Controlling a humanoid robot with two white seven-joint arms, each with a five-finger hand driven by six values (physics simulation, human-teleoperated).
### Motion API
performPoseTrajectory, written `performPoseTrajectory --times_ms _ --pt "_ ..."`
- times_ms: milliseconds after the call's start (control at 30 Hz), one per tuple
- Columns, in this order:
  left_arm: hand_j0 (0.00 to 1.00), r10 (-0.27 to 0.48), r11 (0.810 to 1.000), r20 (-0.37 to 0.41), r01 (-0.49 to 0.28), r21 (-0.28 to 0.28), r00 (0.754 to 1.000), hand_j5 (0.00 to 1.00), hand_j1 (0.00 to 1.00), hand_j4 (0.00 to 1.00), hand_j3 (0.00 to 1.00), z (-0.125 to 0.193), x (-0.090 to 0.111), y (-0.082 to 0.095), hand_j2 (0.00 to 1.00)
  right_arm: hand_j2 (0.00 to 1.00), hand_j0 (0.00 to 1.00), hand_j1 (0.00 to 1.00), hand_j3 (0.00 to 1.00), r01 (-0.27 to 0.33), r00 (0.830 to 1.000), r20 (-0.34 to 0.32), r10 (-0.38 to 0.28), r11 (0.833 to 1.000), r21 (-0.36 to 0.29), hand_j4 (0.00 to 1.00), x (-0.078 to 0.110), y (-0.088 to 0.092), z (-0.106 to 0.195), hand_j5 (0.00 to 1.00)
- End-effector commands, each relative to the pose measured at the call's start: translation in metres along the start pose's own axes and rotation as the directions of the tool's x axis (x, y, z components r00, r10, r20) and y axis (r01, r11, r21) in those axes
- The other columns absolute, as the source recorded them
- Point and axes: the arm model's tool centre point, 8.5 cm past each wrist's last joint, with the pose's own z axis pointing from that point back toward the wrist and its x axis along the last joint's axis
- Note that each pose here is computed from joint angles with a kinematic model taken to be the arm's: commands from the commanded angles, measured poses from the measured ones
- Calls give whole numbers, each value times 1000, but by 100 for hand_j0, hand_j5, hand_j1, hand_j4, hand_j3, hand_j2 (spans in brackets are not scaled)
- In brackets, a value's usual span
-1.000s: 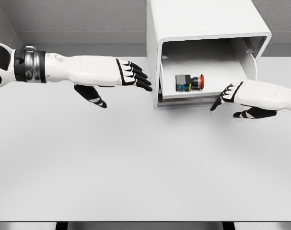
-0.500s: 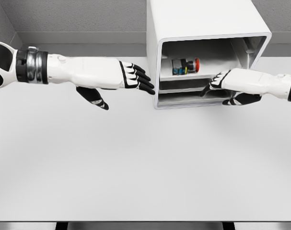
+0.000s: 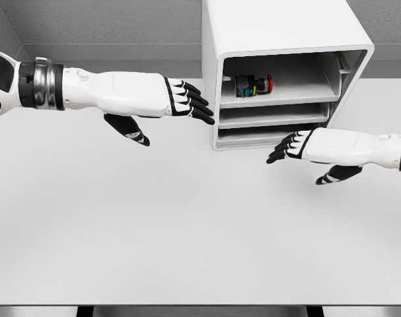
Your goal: Slide open multi-storey tabletop storage cabinets and put open load switch and slide close multi-storey tabletop storage cabinets
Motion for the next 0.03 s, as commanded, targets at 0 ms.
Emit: performPoseTrajectory --times_ms 0 --pt "100 6 1000 -1 -6 5 1000 100 100 100 100 1 0 1 100 100 100 100 100 -2 1000 3 2 1000 -2 100 2 -2 1 100"
